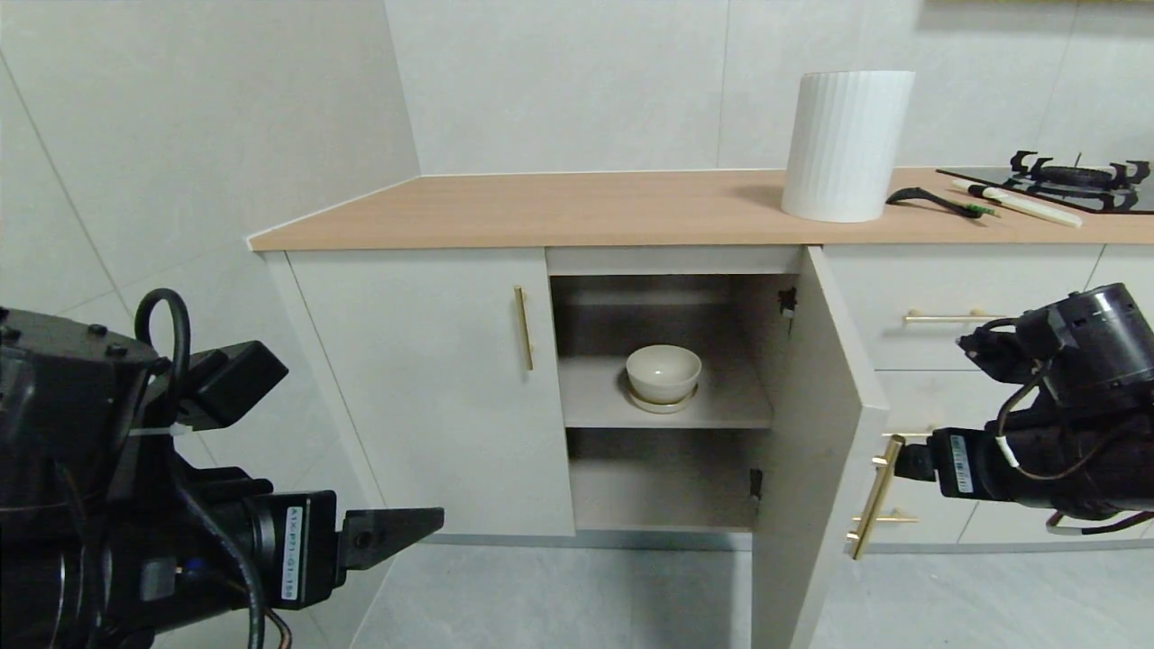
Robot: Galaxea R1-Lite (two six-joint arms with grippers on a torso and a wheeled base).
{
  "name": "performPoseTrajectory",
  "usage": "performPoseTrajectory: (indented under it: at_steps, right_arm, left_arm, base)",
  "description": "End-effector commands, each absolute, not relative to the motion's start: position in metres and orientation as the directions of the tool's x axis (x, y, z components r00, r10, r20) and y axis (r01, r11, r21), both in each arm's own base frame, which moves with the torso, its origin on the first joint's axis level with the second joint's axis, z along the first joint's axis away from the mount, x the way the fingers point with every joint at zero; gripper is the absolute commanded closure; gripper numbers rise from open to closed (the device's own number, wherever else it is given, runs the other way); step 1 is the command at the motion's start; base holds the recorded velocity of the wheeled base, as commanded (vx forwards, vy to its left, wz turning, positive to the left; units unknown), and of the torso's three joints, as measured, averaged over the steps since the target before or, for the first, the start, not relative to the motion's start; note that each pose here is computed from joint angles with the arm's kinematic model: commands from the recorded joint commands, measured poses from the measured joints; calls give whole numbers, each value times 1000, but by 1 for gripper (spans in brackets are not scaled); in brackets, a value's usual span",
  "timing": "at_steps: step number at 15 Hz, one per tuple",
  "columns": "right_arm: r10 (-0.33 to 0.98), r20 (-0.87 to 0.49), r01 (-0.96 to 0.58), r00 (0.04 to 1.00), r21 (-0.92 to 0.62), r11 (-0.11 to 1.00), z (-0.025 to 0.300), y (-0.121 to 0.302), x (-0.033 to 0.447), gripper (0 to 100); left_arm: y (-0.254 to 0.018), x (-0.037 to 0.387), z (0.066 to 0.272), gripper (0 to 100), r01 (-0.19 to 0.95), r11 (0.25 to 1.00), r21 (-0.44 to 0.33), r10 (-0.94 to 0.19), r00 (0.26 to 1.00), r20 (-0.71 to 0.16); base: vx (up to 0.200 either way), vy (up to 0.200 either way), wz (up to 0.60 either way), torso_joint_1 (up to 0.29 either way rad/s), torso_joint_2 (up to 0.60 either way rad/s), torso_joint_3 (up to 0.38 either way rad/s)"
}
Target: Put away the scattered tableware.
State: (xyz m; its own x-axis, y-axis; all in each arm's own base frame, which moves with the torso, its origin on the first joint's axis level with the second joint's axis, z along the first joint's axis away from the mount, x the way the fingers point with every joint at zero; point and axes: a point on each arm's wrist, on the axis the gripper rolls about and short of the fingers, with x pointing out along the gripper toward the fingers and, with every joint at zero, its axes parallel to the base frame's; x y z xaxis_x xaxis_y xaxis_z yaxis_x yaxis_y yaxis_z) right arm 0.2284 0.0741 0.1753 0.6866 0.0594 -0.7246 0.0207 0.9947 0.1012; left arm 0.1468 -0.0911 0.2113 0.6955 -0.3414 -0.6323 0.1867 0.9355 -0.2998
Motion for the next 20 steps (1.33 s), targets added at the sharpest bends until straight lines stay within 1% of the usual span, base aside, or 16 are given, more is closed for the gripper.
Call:
performPoseTrajectory:
  at_steps: [1,4,6,7,8,10,12,14,16,20]
  right_arm:
    - [93,-730,-42,677,88,995,162,96,244,0]
    - [114,-725,-87,679,74,993,158,115,271,0]
    - [128,-744,-110,656,73,991,144,133,294,0]
    - [131,-746,-115,653,73,991,141,137,296,0]
    - [152,-717,-126,681,89,988,135,146,307,0]
    - [167,-681,-117,713,120,986,127,150,314,0]
    - [195,-652,-104,732,175,979,118,162,321,0]
    - [205,-623,-103,755,196,975,103,169,332,0]
    - [228,-558,-95,798,257,962,100,174,341,0]
    - [230,-532,-81,815,288,954,92,179,351,0]
  left_arm:
    - [-91,147,211,0,185,936,-300,-341,696,-632]
    - [-91,146,212,0,186,935,-301,-341,697,-631]
    - [-91,146,212,0,186,935,-301,-341,697,-631]
    - [-91,146,212,0,186,935,-301,-341,697,-631]
    - [-90,145,214,0,189,933,-305,-345,703,-621]
    - [-90,146,216,0,194,930,-312,-352,714,-606]
    - [-91,146,214,0,200,927,-316,-358,723,-591]
    - [-91,146,214,0,203,926,-317,-360,723,-590]
    - [-91,146,214,0,203,926,-317,-360,723,-590]
    - [-92,145,213,0,210,925,-316,-366,717,-594]
  base:
    - [0,0,0,0,0,0]
    - [0,0,0,0,0,0]
    - [0,0,0,0,0,0]
    - [0,0,0,0,0,0]
    - [0,0,0,0,0,0]
    - [0,0,0,0,0,0]
    - [0,0,0,0,0,0]
    - [0,0,0,0,0,0]
    - [0,0,0,0,0,0]
    - [0,0,0,0,0,0]
